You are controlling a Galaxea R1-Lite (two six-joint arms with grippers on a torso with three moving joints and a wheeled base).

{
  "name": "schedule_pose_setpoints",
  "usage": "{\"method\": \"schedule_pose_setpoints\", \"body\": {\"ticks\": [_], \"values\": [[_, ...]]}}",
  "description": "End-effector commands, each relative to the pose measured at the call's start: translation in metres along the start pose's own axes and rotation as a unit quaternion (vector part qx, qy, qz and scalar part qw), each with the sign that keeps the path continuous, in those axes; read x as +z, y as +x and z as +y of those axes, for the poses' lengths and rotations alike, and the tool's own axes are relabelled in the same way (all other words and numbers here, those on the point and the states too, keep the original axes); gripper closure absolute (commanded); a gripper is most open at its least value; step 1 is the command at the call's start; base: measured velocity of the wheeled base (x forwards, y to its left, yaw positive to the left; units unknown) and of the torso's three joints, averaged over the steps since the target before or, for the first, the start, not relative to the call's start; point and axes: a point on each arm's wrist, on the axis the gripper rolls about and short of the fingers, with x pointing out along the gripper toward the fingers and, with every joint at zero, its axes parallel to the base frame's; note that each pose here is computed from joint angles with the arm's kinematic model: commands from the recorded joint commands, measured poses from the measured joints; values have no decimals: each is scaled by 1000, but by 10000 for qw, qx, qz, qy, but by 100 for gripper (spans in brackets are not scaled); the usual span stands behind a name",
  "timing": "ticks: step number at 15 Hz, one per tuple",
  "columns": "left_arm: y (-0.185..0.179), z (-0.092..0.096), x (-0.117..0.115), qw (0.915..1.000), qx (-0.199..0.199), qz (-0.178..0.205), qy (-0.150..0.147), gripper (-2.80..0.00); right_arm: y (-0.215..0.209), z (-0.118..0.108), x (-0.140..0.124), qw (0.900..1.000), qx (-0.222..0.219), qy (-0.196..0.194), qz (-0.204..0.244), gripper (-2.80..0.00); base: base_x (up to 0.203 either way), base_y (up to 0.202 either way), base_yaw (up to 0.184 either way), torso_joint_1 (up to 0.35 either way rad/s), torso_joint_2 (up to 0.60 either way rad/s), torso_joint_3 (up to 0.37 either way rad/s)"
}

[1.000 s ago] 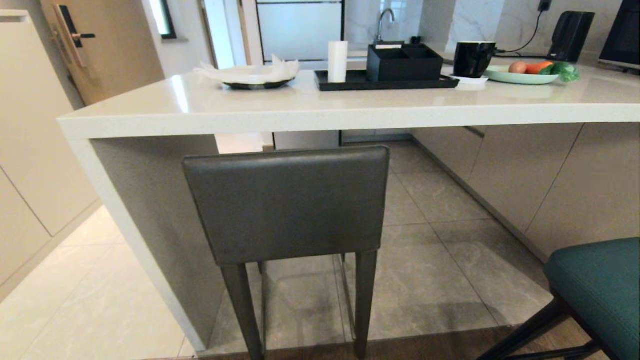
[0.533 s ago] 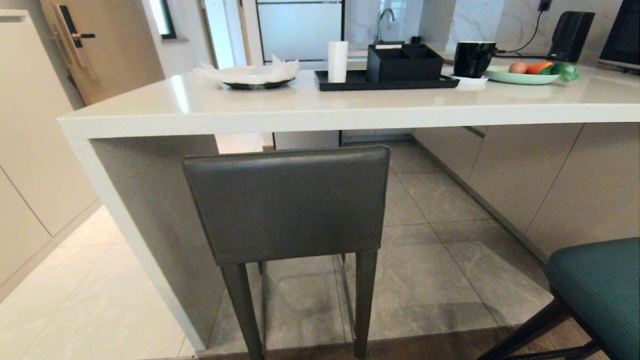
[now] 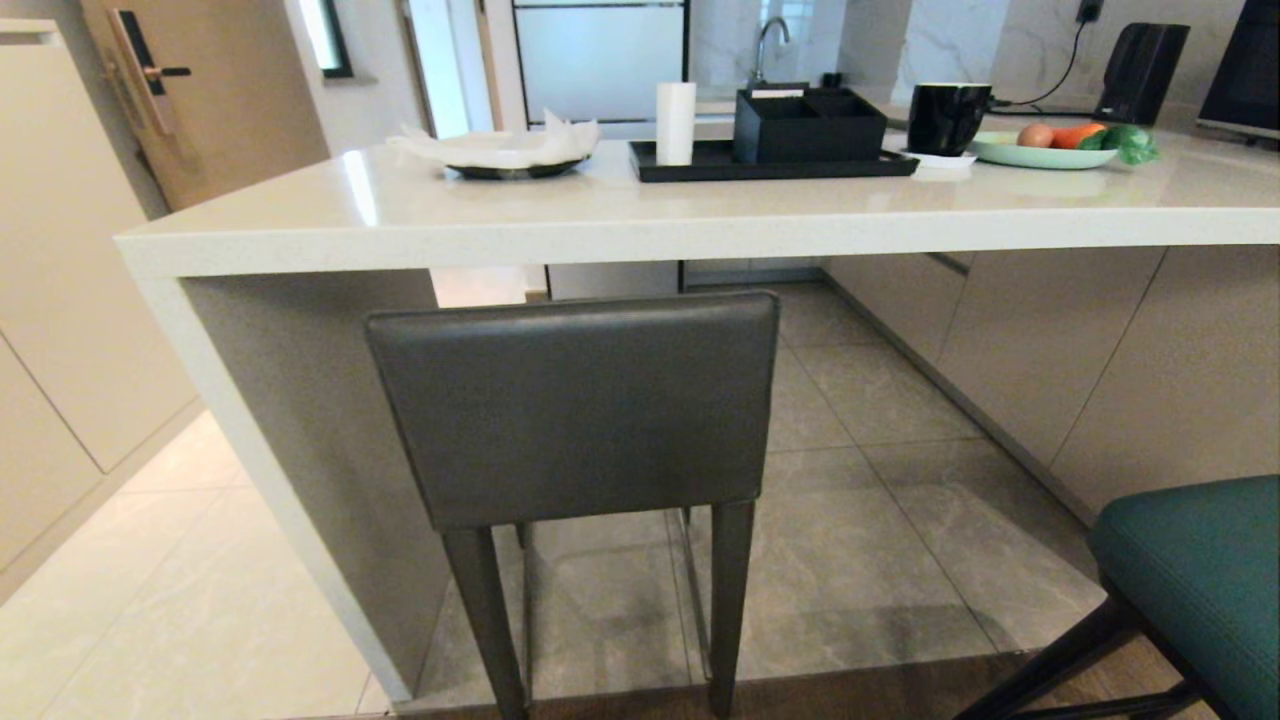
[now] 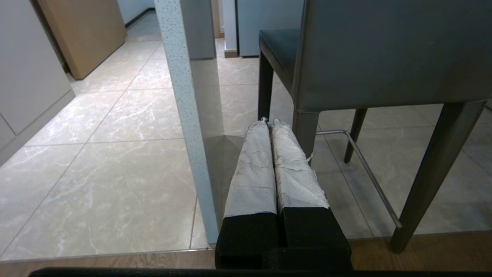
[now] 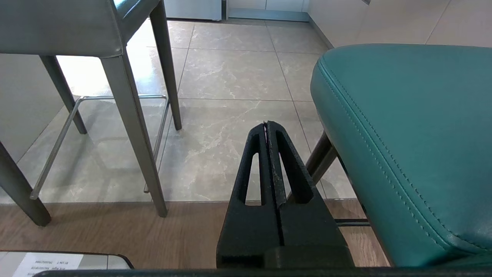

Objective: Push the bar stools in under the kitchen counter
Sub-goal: Push the blue chair back under the dining table

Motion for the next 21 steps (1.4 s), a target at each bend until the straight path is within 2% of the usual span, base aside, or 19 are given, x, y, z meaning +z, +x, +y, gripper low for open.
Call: {"method": "schedule_pose_setpoints", "body": {"ticks": [1, 4, 21], "values": [[2, 0, -11, 9998, -5, 202, -3, 0, 0, 0, -1, 10000, 5, 2, 31, 0, 0, 0, 0, 0, 0, 0], [2, 0, -11, 9998, -4, 202, -10, 0, 0, 0, -1, 10000, 13, -5, 30, 0, -51, 0, 0, 5, 3, 0], [2, 0, -11, 9998, -11, 194, -49, 0, 0, 0, -1, 10000, 5, 11, 31, 0, -199, 0, -2, 2, 3, 3]]}}
